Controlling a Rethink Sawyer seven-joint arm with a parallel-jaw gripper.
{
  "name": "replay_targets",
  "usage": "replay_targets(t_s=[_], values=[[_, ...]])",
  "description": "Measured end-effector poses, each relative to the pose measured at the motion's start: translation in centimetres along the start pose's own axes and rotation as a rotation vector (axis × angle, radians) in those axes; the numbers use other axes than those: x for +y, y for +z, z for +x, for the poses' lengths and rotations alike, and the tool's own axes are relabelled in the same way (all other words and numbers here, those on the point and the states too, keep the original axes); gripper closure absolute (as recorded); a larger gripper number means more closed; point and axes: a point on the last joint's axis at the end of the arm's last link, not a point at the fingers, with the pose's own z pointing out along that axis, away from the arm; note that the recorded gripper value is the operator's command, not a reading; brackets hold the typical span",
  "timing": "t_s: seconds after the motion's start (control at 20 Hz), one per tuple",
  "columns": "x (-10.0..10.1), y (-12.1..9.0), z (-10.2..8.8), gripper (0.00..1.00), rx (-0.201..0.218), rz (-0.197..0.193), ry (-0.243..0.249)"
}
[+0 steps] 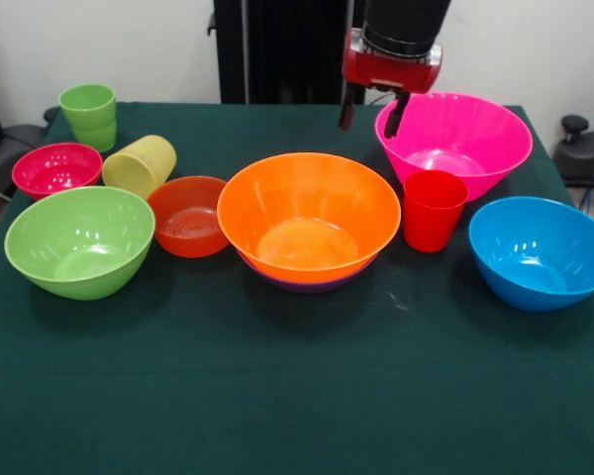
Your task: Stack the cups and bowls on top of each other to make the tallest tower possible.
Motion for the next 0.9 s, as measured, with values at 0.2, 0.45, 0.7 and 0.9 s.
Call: replay_targets(t_s=[0.2, 0.45, 0.7, 0.9], values=[[0.1, 1.3, 0.1, 0.0, -0.018, -0.008, 0.002], [-0.3, 3.2, 0.5, 0.0, -0.036, -0.019, 0.012], [-1.5, 4.7, 0.8, 0.0, -0.033, -0.025, 0.035], [-2.1, 5.6, 1.0, 0.0, -0.022, -0.026, 0.047]])
